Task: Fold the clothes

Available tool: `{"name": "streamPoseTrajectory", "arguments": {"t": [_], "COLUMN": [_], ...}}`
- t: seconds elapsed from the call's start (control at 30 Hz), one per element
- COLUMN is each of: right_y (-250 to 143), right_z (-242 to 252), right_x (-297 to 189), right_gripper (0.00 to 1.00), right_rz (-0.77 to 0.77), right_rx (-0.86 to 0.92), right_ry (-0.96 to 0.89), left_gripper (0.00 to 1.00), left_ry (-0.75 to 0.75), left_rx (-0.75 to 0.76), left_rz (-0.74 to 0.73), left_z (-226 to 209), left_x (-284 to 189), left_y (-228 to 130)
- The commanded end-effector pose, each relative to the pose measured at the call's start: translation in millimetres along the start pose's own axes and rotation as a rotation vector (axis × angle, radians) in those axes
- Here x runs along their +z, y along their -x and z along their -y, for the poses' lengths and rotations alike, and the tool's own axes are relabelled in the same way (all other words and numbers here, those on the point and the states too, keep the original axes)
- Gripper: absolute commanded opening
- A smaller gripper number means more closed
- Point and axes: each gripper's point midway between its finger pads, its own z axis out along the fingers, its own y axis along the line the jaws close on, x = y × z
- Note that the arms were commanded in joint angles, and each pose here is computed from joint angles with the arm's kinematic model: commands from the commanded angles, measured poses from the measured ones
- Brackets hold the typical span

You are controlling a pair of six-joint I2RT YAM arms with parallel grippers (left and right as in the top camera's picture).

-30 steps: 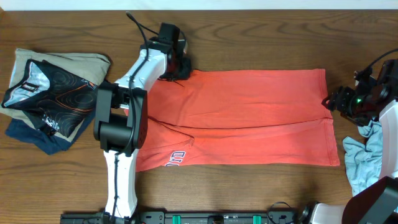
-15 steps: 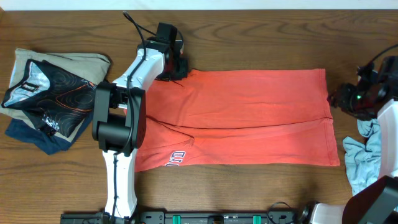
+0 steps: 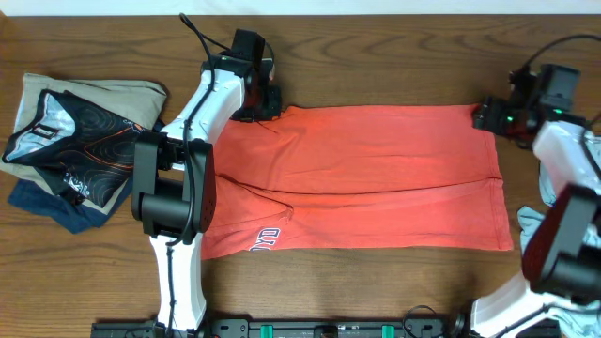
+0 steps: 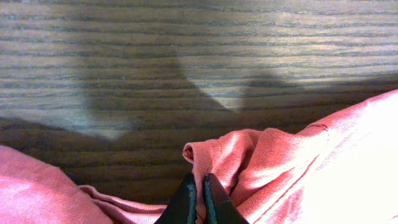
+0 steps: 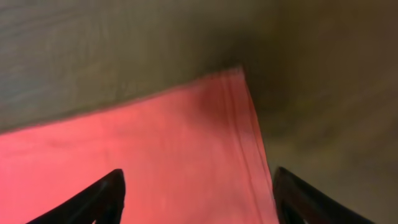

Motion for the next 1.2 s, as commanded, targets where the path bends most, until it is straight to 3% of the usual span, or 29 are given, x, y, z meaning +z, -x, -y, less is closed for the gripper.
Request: {"name": "streamPoseTrajectory", "arguments": {"t": [0.0,0.23,0.4,0.47,0.53,0.57,0.6,0.63,0.83,1.17], "right_y": [0.1,5.4,-1.6,-3.3,-3.9,-4.0,-4.6,-6.9,-20.9,-23.9], "right_z": [5.3,12.1,12.2,13.0,17.0,17.9,18.2,18.8,30.1,24.6], "right_x": [29.1,72.3,94.5,97.9,97.9,97.7,97.3,97.2,80.4,-11.4], "right_gripper": [0.75,0.75,0.68,0.57,0.24,0.12,0.03,0.01,0.01,0.01], "right_rz": [0.017,0.084,0.089,0.088,0.088,0.087,0.083,0.073,-0.008,-0.095], "right_rx": [-0.044,-0.012,0.008,0.026,0.046,0.051,0.052,0.053,0.085,0.121], "right_ry": [-0.045,-0.040,-0.037,-0.039,-0.061,-0.066,-0.066,-0.068,-0.096,-0.119], "left_gripper": [0.06,0.06,0.06,0.06,0.06,0.06,0.06,0.06,0.06,0.06], "left_ry": [0.011,0.011,0.011,0.012,0.012,0.013,0.013,0.014,0.050,0.104], "left_rx": [-0.001,-0.001,-0.001,-0.002,-0.002,-0.002,-0.002,-0.002,-0.005,-0.052], "left_rz": [0.030,0.030,0.029,0.026,0.023,0.022,0.022,0.023,0.049,0.047], "left_z": [-0.2,-0.3,-0.3,-0.5,-0.6,-0.7,-0.7,-1.1,-4.6,-4.6], "left_x": [-15.6,-15.5,-15.5,-15.5,-15.5,-15.5,-15.5,-15.6,-31.8,-99.8], "left_y": [7.0,6.8,6.5,5.9,5.1,5.0,4.9,5.1,8.0,-13.6]}}
